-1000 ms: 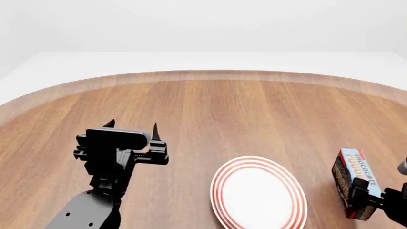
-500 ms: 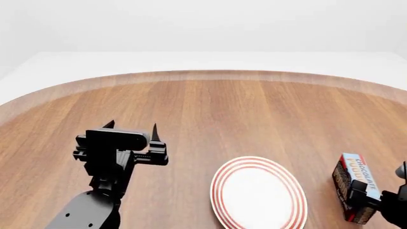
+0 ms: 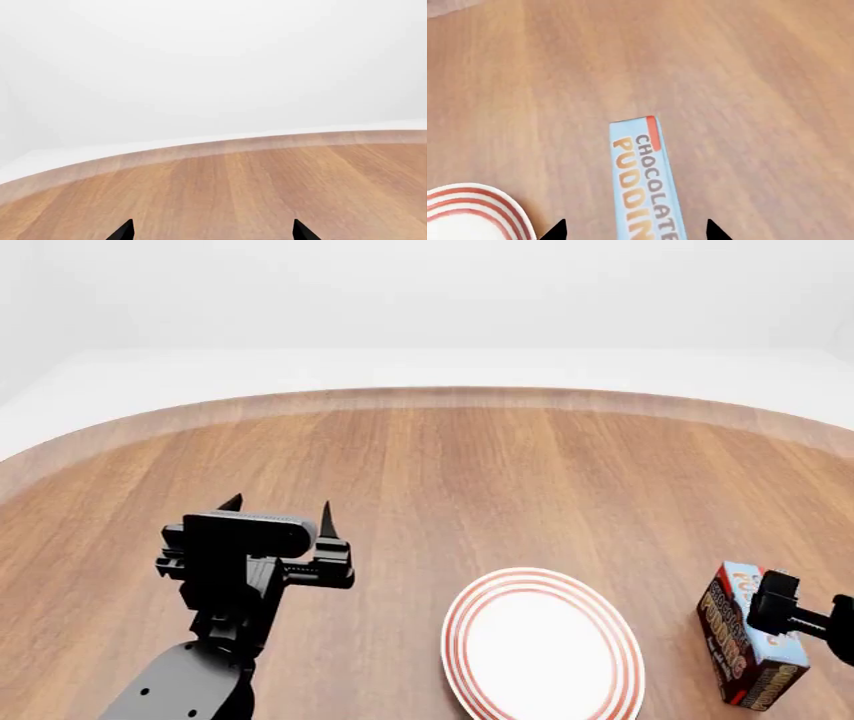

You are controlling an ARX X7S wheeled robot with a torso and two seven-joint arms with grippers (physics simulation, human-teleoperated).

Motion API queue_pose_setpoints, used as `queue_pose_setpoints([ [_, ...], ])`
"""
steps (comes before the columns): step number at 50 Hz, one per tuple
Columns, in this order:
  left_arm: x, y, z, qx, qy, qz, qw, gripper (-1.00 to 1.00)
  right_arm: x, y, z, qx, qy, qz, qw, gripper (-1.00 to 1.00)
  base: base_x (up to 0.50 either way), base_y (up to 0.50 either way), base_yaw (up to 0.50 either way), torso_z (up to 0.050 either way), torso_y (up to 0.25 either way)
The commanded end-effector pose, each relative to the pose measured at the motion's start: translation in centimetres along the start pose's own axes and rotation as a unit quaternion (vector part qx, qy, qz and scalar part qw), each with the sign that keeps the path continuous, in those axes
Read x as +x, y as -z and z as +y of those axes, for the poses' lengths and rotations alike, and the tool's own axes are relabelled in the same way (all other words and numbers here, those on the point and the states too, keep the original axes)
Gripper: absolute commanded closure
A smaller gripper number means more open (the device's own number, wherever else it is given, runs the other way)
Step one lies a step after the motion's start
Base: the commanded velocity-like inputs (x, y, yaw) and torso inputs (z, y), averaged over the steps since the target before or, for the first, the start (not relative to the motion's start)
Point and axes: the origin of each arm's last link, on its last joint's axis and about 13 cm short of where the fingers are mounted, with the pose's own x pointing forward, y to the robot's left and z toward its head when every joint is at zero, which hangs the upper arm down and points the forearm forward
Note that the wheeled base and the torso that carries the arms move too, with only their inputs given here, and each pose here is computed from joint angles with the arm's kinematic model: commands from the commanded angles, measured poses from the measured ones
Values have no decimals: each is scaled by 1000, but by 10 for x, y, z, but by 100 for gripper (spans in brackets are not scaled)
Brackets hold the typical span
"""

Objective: Put the chocolate pudding to the right of the plate.

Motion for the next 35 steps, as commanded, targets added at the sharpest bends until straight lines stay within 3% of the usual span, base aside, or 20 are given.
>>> queue_pose_setpoints([
  [1, 0, 0, -1, 1, 2, -1, 1000, -100, -30, -28, 6, -8, -10, -51, 999, -100, 0, 0, 0, 0, 0],
  [12, 0, -1, -1, 1, 5, -1, 1000, -100, -35, -29, 8, -8, -24, -67, 997, -100, 0, 0, 0, 0, 0],
  [21, 1, -7, -1, 0, 5, -5, 1000, -100, -60, -42, 24, -17, -67, -113, 991, -100, 0, 0, 0, 0, 0],
  [28, 0, -9, -1, 1, 3, -9, 1000, -100, -81, -37, 51, -42, -114, -209, 970, -100, 0, 0, 0, 0, 0],
  [35, 0, -12, -1, 2, 3, -13, 1000, -100, -93, -32, 66, -48, -133, -257, 956, -100, 0, 0, 0, 0, 0],
])
